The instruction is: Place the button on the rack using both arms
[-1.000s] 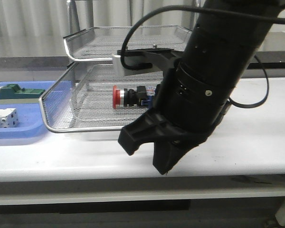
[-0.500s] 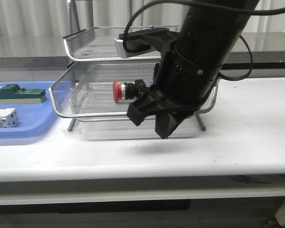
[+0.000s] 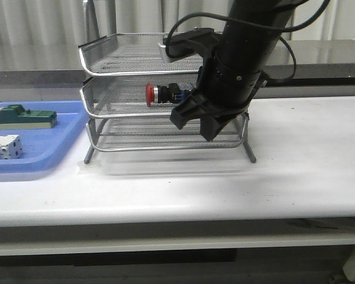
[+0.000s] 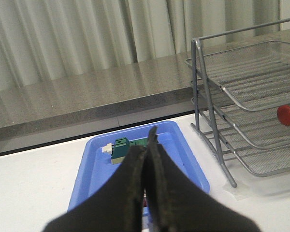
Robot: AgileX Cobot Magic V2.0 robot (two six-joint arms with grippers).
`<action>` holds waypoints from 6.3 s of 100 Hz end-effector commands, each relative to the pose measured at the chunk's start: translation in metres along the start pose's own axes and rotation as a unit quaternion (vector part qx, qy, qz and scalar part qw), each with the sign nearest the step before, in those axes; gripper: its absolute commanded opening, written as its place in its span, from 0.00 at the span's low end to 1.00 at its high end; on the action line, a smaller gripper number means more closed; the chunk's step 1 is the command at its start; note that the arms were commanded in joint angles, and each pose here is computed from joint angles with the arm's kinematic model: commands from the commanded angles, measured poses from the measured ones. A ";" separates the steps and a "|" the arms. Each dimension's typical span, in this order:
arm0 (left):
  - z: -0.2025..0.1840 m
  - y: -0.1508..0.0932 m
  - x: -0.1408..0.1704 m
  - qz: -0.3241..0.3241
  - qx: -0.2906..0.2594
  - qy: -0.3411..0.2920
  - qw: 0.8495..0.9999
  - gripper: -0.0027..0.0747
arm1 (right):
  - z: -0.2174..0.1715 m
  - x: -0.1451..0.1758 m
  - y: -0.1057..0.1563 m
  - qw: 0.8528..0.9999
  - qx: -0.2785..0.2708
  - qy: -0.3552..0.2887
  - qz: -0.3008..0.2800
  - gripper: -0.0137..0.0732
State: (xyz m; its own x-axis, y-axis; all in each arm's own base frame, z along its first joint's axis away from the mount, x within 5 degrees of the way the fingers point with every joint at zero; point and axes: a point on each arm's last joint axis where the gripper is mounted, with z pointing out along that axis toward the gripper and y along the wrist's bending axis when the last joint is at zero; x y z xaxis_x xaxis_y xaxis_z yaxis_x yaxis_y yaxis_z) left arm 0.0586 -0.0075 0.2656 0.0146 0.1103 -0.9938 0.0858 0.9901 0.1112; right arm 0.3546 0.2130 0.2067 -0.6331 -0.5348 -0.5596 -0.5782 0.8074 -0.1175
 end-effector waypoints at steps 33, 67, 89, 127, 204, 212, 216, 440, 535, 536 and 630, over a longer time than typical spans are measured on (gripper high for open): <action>-0.001 0.005 -0.015 -0.011 -0.021 -0.045 0.999 0.01 | -0.034 -0.024 -0.010 0.999 0.011 -0.038 0.003 0.08; -0.001 0.005 -0.015 -0.011 -0.021 -0.045 0.999 0.01 | -0.082 -0.020 -0.013 0.999 0.019 -0.039 0.004 0.08; -0.001 0.005 -0.015 -0.011 -0.021 -0.045 0.999 0.01 | -0.125 -0.001 -0.035 0.996 0.044 -0.073 0.035 0.08; -0.001 0.005 -0.015 -0.011 -0.021 -0.045 0.999 0.01 | -0.204 0.079 -0.082 0.970 0.134 -0.152 0.135 0.08; -0.001 0.005 -0.015 -0.011 -0.021 -0.045 0.999 0.01 | -0.287 0.214 -0.021 0.897 0.190 -0.367 0.157 0.08; -0.001 0.005 -0.015 -0.011 -0.021 -0.045 0.999 0.01 | -0.289 0.215 -0.021 0.895 0.190 -0.371 0.157 0.08; -0.001 0.005 -0.015 -0.011 -0.021 -0.045 0.999 0.01 | -0.289 0.215 -0.021 0.895 0.190 -0.371 0.157 0.08; 0.000 0.004 -0.014 -0.011 -0.020 -0.043 0.999 0.01 | -0.206 0.301 0.005 0.841 0.237 -0.468 0.131 0.08; 0.000 0.006 -0.013 0.012 -0.031 -0.046 0.998 0.01 | -0.206 0.301 0.005 0.841 0.237 -0.468 0.131 0.08; 0.000 0.006 -0.012 0.004 -0.031 -0.046 0.998 0.01 | -0.206 0.301 0.005 0.841 0.237 -0.468 0.131 0.08; -0.005 0.000 0.056 -0.049 -0.041 -0.079 0.995 0.01 | -0.206 0.301 0.005 0.841 0.237 -0.468 0.131 0.08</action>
State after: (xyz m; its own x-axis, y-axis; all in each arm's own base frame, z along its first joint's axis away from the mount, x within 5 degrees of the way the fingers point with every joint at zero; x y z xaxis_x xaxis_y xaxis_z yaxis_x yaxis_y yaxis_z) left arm 0.0560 -0.0007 0.2118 0.0864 0.0114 -0.9962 0.0117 0.9999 0.0124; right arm 0.0567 0.0044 0.1985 0.0032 -0.0768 -0.9970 -0.0787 0.9939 -0.0768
